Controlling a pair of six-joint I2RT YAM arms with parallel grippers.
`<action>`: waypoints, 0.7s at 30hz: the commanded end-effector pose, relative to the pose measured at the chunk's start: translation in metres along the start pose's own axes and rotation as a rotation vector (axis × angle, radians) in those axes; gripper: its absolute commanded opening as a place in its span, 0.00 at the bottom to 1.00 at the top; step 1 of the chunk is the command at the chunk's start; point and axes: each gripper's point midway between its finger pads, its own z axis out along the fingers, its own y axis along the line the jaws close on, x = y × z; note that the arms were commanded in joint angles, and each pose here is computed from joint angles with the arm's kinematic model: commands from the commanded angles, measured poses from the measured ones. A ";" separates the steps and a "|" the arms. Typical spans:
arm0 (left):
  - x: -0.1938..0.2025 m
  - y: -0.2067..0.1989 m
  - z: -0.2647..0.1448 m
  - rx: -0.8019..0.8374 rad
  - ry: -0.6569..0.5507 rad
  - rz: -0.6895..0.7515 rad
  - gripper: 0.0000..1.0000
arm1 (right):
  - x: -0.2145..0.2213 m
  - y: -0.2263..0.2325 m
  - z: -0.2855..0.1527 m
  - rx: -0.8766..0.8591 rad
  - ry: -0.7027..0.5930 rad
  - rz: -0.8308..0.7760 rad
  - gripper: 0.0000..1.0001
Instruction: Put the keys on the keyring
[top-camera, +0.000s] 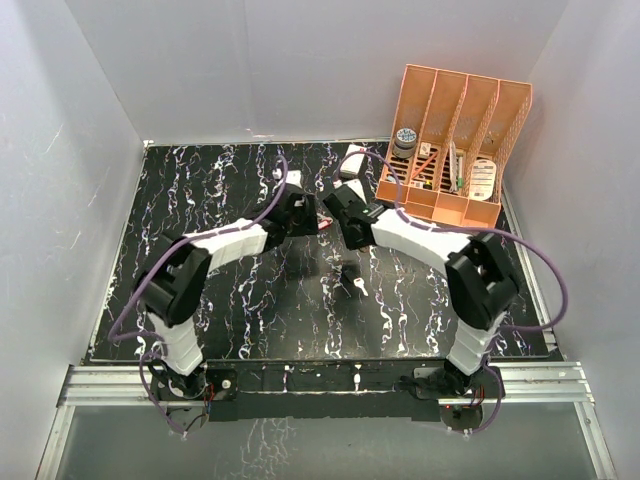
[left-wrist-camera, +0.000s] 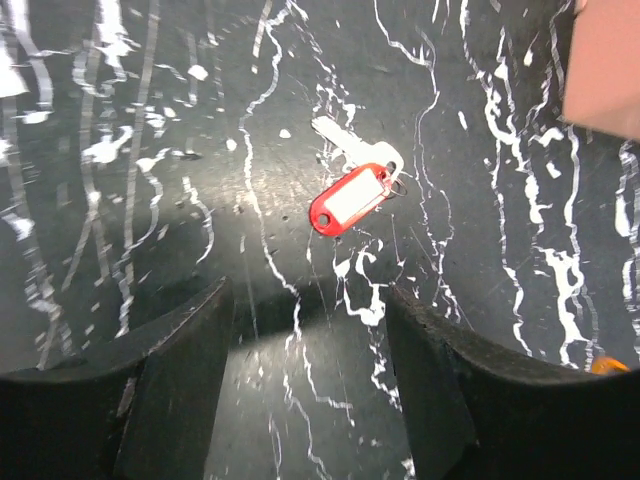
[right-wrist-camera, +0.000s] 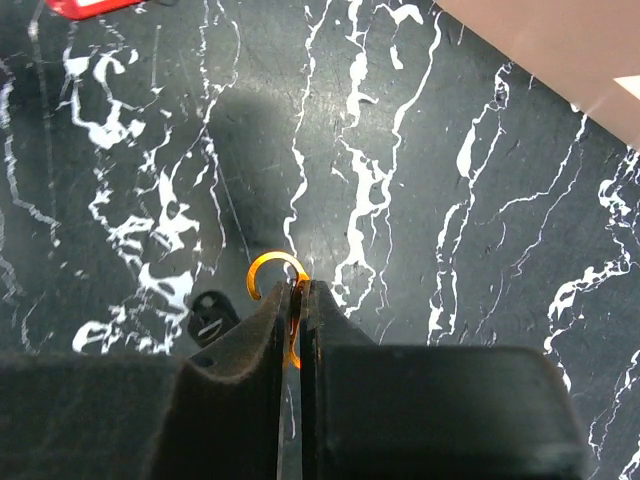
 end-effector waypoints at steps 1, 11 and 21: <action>-0.038 0.011 -0.051 -0.067 -0.132 -0.083 0.62 | -0.041 0.004 0.013 0.058 -0.088 0.015 0.00; -0.037 0.037 -0.114 -0.120 -0.198 -0.165 0.90 | -0.073 0.021 0.061 0.131 -0.120 -0.023 0.00; -0.034 0.046 -0.151 -0.110 -0.228 -0.196 0.99 | -0.095 0.028 0.095 0.209 -0.139 -0.052 0.00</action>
